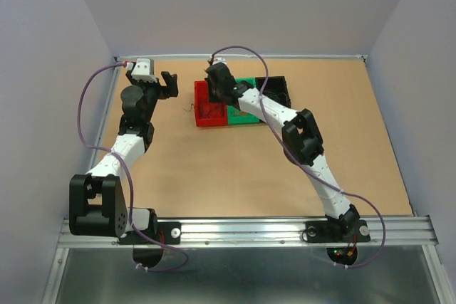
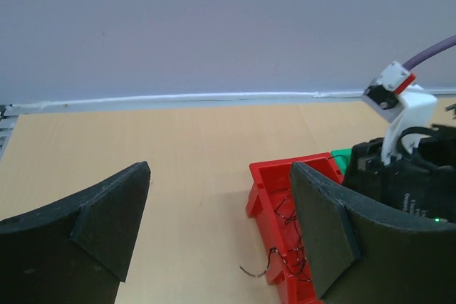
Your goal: Untangle the cables
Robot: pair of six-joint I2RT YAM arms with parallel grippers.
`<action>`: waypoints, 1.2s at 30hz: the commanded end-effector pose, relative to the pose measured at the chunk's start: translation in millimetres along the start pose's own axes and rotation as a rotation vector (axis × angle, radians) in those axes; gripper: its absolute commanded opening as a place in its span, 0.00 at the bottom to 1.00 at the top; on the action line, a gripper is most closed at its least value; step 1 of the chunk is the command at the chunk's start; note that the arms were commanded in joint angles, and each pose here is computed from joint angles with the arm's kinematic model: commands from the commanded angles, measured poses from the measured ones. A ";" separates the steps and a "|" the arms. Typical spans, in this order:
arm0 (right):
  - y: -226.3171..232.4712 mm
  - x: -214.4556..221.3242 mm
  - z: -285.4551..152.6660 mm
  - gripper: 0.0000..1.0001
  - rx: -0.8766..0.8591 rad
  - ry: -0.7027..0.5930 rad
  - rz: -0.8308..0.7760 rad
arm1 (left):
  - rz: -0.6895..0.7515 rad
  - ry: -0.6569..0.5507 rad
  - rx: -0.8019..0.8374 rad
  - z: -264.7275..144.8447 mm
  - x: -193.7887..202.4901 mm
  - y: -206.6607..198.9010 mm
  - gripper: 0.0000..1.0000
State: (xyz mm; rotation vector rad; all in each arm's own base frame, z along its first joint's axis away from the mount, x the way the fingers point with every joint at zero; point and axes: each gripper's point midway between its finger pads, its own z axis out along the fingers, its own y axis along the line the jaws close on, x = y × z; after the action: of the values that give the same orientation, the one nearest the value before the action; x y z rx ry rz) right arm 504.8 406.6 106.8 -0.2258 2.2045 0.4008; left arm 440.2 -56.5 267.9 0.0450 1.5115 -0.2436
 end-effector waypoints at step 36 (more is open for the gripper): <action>3.8 38.9 -105.0 0.47 -0.003 0.011 -0.122 | 0.147 -0.036 0.103 2.3 -10.6 -48.7 0.91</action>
State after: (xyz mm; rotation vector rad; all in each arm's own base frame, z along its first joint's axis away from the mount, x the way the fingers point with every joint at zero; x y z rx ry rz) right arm 400.4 362.4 86.3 -0.3823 2.3345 0.2497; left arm 435.9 -100.9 251.0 0.1902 1.5487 -0.2384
